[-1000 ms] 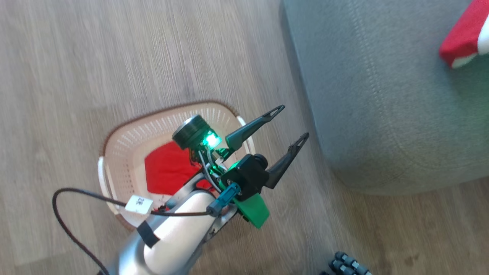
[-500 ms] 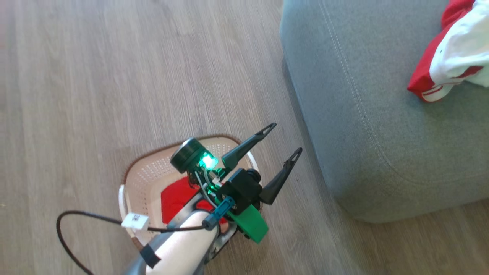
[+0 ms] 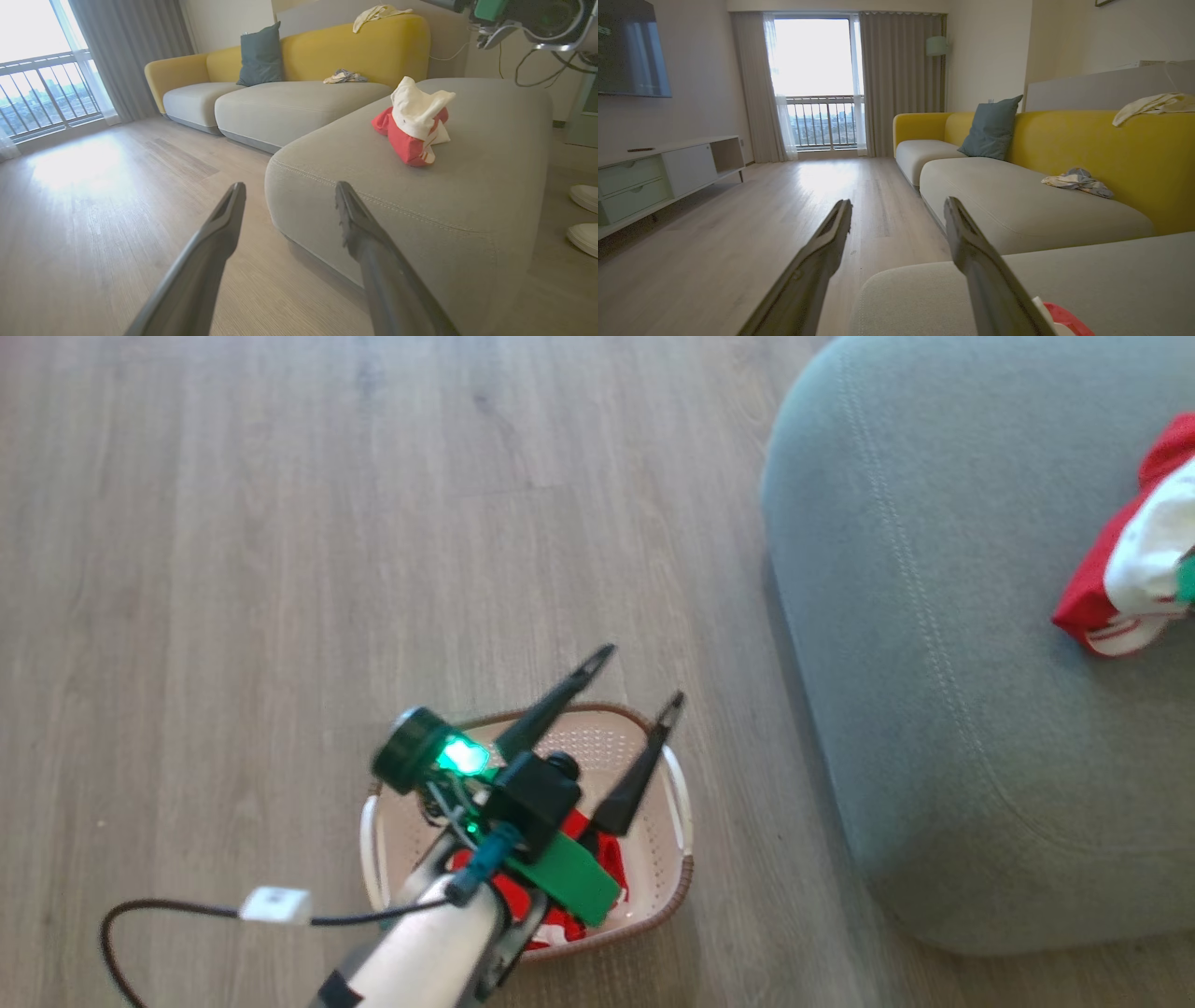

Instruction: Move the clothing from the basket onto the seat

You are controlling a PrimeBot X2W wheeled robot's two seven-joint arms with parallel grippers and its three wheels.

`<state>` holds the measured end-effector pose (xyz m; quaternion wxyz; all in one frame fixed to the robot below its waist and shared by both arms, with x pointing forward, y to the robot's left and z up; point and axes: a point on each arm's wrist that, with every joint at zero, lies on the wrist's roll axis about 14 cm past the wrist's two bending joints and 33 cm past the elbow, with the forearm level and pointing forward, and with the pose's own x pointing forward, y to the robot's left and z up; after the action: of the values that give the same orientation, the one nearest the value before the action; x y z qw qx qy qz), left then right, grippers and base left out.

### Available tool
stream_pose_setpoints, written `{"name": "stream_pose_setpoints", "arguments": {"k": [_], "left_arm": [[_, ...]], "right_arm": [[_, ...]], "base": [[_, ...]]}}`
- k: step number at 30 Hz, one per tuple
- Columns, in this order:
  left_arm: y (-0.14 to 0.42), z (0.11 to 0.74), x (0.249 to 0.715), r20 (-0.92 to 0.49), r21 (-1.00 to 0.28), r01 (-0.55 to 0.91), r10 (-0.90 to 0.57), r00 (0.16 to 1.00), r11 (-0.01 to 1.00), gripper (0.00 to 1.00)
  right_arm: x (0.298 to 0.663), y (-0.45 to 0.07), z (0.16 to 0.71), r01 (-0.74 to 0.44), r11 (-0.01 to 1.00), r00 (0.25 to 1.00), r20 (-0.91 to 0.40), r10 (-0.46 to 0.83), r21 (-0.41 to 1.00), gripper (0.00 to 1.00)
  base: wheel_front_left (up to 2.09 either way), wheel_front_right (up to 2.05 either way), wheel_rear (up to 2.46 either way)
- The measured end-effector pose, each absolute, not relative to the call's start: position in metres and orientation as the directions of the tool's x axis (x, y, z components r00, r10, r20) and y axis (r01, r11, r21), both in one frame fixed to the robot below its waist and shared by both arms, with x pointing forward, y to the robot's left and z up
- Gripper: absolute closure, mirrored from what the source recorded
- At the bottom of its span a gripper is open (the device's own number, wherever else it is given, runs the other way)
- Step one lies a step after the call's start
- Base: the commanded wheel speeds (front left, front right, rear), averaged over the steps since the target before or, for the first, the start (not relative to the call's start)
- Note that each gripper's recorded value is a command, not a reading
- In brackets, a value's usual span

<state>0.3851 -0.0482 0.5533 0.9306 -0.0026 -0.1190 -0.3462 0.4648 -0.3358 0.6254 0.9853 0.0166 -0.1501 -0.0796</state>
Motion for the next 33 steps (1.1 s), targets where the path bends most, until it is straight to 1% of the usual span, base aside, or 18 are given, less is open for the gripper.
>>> {"name": "stream_pose_setpoints", "arguments": {"k": [4, 7, 9, 11, 13, 14, 16, 19, 27, 33], "left_arm": [[-0.014, 0.561, 0.396, 0.243, 0.051, 0.54, -0.535, 0.809, 0.84, 0.0], [0.009, 0.563, 0.4, 0.248, 0.044, 0.469, -0.465, 0.85, 0.882, 0.0], [0.024, 0.56, 0.401, 0.238, 0.039, 0.423, -0.42, 0.876, 0.905, 0.0], [0.04, 0.554, 0.401, 0.218, 0.037, 0.369, -0.367, 0.904, 0.929, 0.0], [0.057, 0.552, 0.399, 0.209, 0.034, 0.309, -0.309, 0.928, 0.95, 0.0], [0.057, 0.552, 0.399, 0.209, 0.034, 0.309, -0.309, 0.928, 0.95, 0.0], [0.076, 0.551, 0.399, 0.207, 0.027, 0.239, -0.239, 0.949, 0.971, 0.0], [0.095, 0.549, 0.399, 0.201, 0.02, 0.168, -0.169, 0.965, 0.986, 0.0], [0.124, 0.528, 0.393, 0.136, -0.017, 0.058, -0.055, 0.989, 0.998, 0.0], [0.131, 0.511, 0.39, 0.08, -0.027, 0.024, -0.022, 0.997, 0.999, 0.0]], "right_arm": [[0.46, -0.298, 0.618, 0.043, 0.996, 0.951, 0.304, -0.064, 0.078, 0.0], [0.455, -0.273, 0.614, -0.025, 0.994, 0.949, 0.316, -0.011, 0.108, 0.0], [0.452, -0.257, 0.605, -0.062, 0.991, 0.953, 0.301, 0.023, 0.12, 0.0], [0.445, -0.246, 0.591, -0.083, 0.991, 0.962, 0.269, 0.052, 0.105, 0.0], [0.437, -0.234, 0.578, -0.105, 0.986, 0.967, 0.243, 0.072, 0.126, 0.0], [0.437, -0.234, 0.578, -0.105, 0.986, 0.967, 0.243, 0.072, 0.126, 0.0], [0.43, -0.217, 0.566, -0.134, 0.979, 0.971, 0.219, 0.098, 0.156, 0.0], [0.424, -0.196, 0.552, -0.171, 0.974, 0.972, 0.187, 0.142, 0.149, 0.0], [0.415, -0.172, 0.527, -0.194, 0.966, 0.976, 0.129, 0.174, 0.168, 0.0], [0.411, -0.17, 0.508, -0.181, 0.968, 0.982, 0.078, 0.169, 0.172, 0.0]], "base": [[0.0, 0.0, 0.0], [0.0, 0.0, 0.0], [0.0, 0.0, 0.0], [0.0, 0.0, 0.0], [0.0, 0.0, 0.0], [0.0, 0.0, 0.0], [0.0, 0.0, 0.0], [0.0, 0.0, 0.0], [0.0, 0.0, 0.0], [0.0, 0.0, 0.0]]}}
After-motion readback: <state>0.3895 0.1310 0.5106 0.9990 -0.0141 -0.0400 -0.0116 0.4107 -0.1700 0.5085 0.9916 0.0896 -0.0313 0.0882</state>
